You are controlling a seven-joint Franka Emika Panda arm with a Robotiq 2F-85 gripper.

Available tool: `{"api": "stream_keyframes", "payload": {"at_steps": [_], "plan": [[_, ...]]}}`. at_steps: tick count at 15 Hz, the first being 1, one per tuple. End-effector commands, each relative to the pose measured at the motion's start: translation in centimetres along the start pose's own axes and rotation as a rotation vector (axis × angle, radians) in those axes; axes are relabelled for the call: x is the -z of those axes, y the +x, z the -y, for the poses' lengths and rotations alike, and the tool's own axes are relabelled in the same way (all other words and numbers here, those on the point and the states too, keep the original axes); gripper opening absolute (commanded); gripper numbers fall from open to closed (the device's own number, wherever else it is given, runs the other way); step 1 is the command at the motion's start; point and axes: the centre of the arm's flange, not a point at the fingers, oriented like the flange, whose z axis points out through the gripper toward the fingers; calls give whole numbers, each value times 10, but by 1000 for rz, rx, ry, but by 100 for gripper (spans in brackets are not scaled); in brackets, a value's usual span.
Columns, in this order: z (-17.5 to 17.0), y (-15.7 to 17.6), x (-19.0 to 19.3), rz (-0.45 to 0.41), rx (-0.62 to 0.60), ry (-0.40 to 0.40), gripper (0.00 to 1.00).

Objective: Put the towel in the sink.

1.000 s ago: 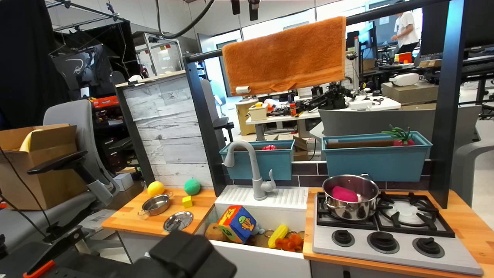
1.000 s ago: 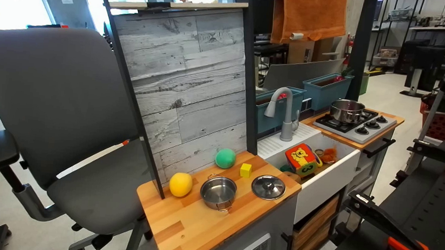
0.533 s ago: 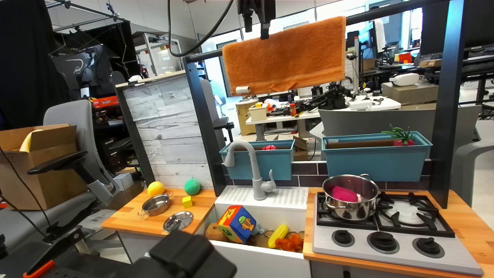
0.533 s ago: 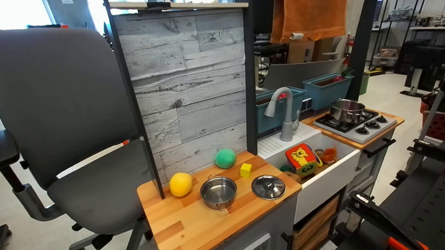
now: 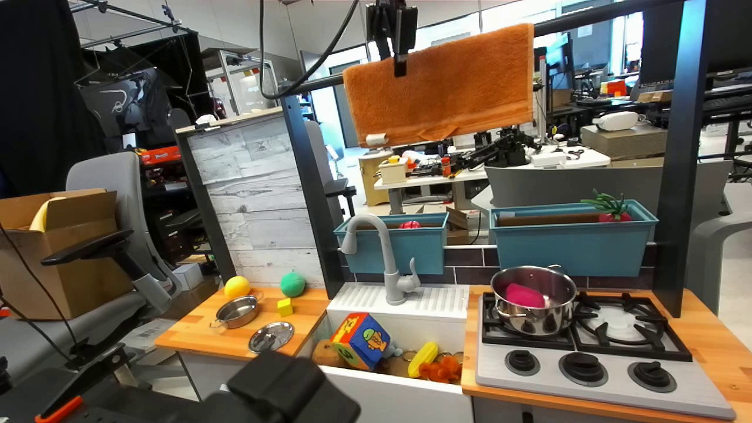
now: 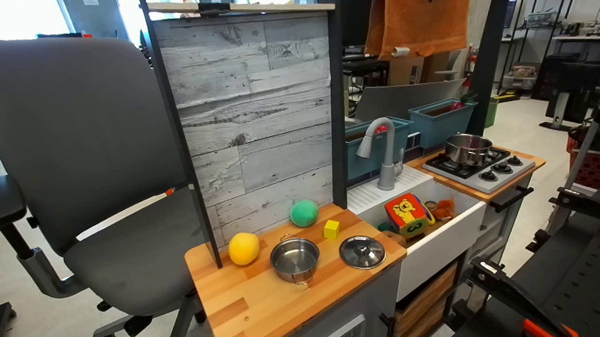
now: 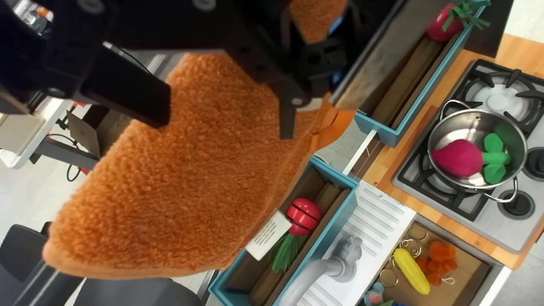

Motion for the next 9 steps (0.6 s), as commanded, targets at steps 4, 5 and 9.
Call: {"api": "stream_keyframes", "payload": {"at_steps": [4, 5, 9], "plan": [[7, 8, 5, -1, -8, -6, 12], [7, 8, 6, -3, -7, -2, 5], [3, 0, 11, 16, 22, 6, 0]]}}
